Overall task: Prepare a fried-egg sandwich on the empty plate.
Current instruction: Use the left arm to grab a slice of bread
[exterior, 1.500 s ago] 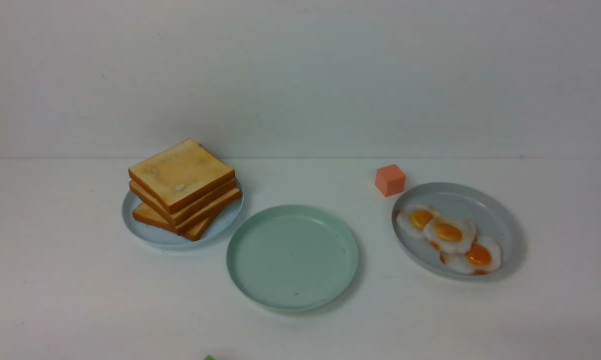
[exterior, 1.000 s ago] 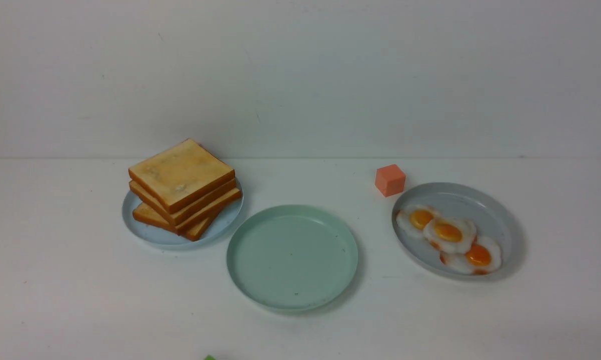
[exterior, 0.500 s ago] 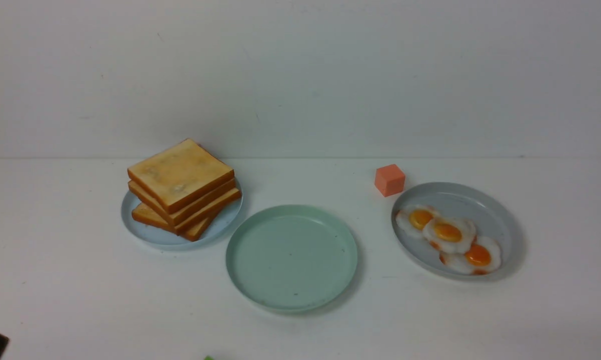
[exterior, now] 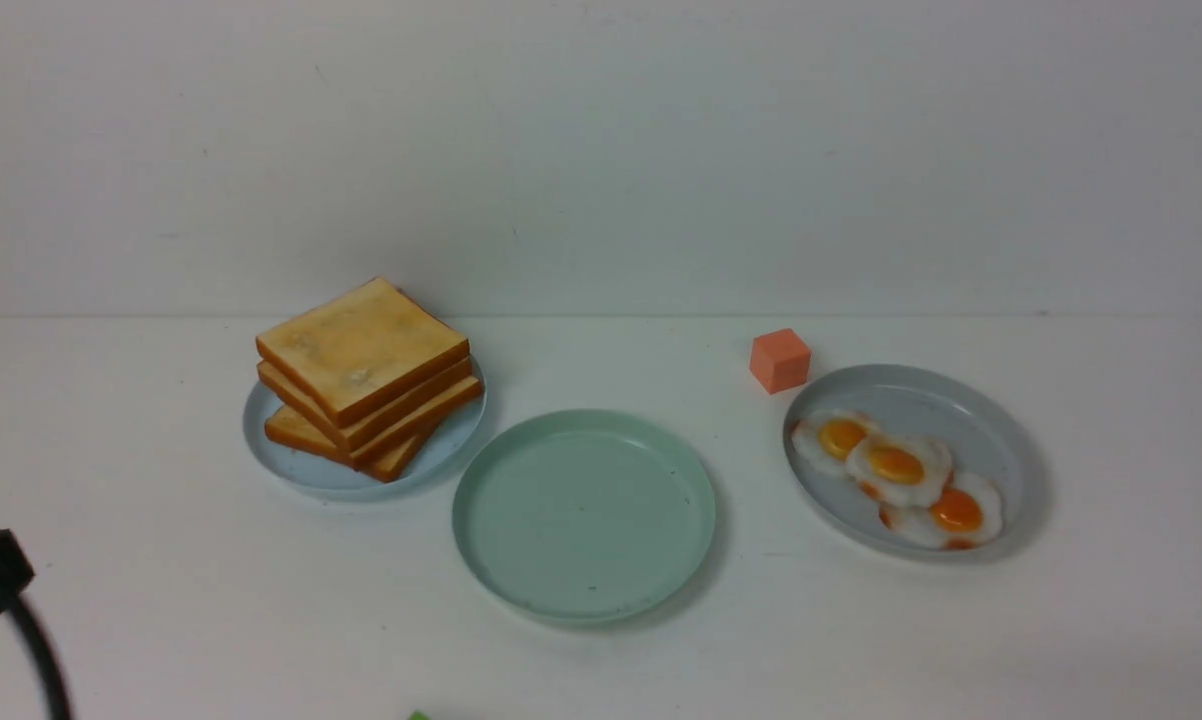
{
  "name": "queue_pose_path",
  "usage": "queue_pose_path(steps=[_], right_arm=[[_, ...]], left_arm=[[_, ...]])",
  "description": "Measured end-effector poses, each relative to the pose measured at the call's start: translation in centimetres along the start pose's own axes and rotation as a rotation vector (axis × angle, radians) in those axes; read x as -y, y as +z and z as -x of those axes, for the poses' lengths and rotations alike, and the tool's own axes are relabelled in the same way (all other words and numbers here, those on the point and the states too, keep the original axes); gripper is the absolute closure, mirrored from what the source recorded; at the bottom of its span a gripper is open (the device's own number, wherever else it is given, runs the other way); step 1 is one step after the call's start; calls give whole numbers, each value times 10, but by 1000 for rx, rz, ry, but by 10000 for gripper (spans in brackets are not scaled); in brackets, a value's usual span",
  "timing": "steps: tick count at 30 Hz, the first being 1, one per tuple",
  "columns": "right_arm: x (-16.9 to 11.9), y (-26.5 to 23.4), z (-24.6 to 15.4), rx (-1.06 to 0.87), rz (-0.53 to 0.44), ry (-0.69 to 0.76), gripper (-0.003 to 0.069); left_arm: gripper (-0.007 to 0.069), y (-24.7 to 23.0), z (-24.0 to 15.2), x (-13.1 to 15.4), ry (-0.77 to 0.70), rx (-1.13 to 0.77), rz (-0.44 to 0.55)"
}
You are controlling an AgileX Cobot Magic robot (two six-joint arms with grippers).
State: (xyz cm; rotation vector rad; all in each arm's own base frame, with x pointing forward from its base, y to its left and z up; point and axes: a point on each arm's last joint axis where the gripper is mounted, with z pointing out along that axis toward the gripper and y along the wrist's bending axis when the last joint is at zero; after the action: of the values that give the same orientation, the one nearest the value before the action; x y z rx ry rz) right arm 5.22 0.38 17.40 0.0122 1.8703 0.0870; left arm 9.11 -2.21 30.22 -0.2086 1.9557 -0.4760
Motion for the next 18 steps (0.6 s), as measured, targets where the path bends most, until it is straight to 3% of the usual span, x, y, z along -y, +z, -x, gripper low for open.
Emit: queue_pose_path(steps=[2,4,6,11,15,18], right_arm=[[-2,1,1,26,25,110,418],[-3,1,2,47,45,193,418],[-5,0,12,144,86,383,418],[-4,-3,25,262,133,614,425],[-13,-15,44,200,196,600,482],[-26,-36,81,102,261,437,560]], left_arm=[[624,9,17,14,121,-181,0],[625,11,25,20,156,-236,-7],[625,26,36,30,195,-373,-11],[625,57,48,41,210,-463,-18],[624,76,51,42,205,-449,-9],[622,93,52,41,203,-432,-8]])
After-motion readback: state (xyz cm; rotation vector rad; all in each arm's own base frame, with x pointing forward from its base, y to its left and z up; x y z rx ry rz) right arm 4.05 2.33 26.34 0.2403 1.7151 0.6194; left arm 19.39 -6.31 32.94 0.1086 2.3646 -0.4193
